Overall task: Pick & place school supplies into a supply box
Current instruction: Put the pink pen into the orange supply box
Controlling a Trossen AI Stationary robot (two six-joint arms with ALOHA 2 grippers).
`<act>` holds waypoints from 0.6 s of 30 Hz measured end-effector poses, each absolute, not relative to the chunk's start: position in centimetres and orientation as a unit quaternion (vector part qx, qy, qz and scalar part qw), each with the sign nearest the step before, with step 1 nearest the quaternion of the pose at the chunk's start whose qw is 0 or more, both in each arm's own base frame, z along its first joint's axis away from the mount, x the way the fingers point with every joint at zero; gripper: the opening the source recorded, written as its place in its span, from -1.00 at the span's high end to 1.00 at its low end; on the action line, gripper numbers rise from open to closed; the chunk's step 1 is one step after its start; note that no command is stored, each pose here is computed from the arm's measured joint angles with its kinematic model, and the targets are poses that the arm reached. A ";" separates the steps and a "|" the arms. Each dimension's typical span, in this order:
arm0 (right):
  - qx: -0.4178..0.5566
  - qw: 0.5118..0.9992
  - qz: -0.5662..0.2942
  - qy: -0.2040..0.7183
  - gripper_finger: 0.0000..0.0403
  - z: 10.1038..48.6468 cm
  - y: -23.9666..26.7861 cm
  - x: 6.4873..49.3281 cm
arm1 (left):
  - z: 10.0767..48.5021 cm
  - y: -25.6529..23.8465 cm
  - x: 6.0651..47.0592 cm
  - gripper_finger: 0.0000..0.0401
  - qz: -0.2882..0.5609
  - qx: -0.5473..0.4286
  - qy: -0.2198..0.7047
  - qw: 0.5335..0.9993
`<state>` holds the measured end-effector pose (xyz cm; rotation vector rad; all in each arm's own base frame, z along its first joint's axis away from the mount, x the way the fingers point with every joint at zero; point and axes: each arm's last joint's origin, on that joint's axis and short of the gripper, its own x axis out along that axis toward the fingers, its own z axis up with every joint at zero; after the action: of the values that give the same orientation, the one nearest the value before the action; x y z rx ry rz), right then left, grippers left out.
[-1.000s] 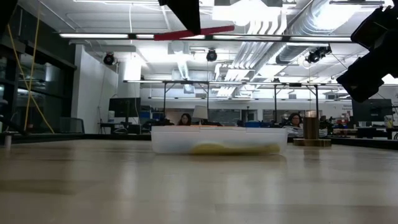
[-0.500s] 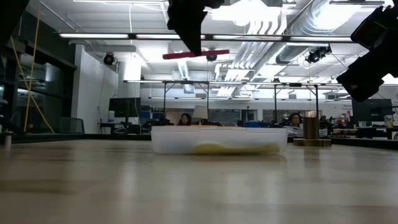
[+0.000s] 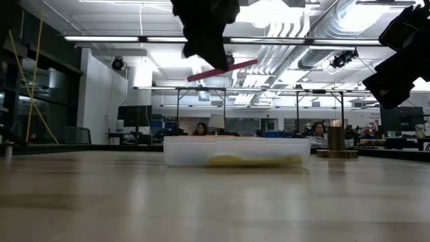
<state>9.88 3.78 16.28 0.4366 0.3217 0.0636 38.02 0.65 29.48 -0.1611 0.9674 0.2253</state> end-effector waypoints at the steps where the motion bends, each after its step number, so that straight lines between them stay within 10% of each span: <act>1: 0.218 0.963 0.030 0.158 0.49 16.3 3.8 9.9 | 29.3 0.6 37.8 0.72 0.101 -0.085 0.457 0.879; 18: 0.221 0.963 -0.001 0.152 0.49 16.2 3.6 9.8 | 27.4 1.4 36.3 0.72 -0.025 -0.204 0.290 0.935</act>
<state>9.84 3.56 16.23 0.4483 0.3072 -0.0030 36.34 1.36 27.43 -0.4176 0.5939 -0.0518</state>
